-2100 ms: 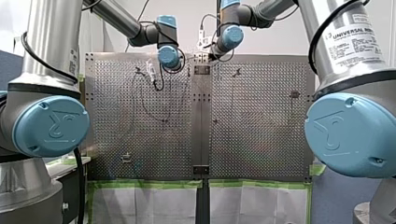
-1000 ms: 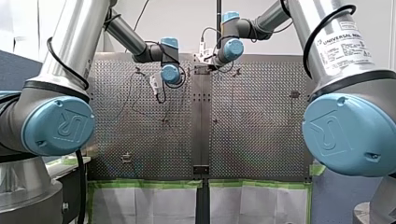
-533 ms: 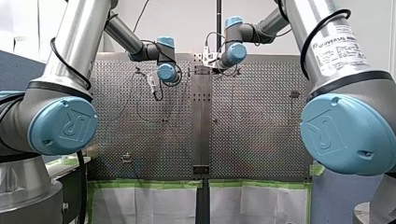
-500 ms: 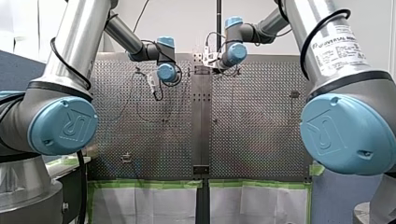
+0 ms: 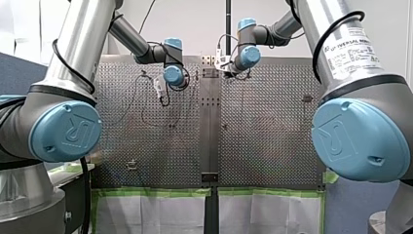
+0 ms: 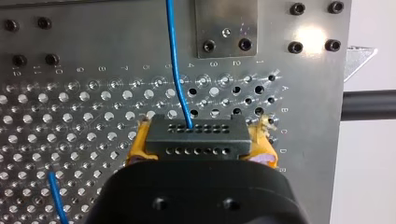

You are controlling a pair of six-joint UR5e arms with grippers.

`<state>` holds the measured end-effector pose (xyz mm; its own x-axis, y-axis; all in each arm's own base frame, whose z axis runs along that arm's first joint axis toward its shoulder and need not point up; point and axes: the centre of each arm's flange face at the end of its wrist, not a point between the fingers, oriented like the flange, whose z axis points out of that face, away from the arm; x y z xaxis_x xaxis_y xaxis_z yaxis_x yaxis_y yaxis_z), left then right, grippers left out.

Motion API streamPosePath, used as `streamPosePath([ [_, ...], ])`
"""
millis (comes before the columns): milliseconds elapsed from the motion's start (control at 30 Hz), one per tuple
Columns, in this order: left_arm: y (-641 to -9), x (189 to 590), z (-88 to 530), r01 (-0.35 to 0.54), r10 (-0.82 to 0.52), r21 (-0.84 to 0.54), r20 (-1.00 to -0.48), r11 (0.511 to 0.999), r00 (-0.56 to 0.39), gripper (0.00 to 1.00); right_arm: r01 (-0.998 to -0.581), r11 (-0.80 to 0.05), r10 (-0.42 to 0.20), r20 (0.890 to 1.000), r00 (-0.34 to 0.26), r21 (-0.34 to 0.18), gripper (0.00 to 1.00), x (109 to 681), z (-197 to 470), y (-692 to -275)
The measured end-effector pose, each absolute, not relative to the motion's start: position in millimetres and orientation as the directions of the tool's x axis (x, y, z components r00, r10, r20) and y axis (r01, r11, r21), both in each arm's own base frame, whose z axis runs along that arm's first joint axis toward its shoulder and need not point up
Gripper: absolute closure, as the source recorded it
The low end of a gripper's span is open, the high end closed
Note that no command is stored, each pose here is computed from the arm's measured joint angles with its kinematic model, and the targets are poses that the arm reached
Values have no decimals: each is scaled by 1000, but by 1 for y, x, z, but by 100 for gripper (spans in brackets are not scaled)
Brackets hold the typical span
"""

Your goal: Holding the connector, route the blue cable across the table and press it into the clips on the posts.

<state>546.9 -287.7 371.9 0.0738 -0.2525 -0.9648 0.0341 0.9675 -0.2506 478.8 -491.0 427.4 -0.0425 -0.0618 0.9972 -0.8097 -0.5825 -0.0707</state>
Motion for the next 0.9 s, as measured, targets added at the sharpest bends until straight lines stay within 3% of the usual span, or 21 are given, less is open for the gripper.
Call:
streamPosePath([
  [367,-295,526,366,19,-217,-217,-976,976,-2,0,-810,-582,-66,997,-40,-71,99,479,426,-491],
  [900,-306,451,375,71,-191,-196,-980,978,-63,0,-811,-580,-71,997,-37,-71,99,479,424,-491],
])
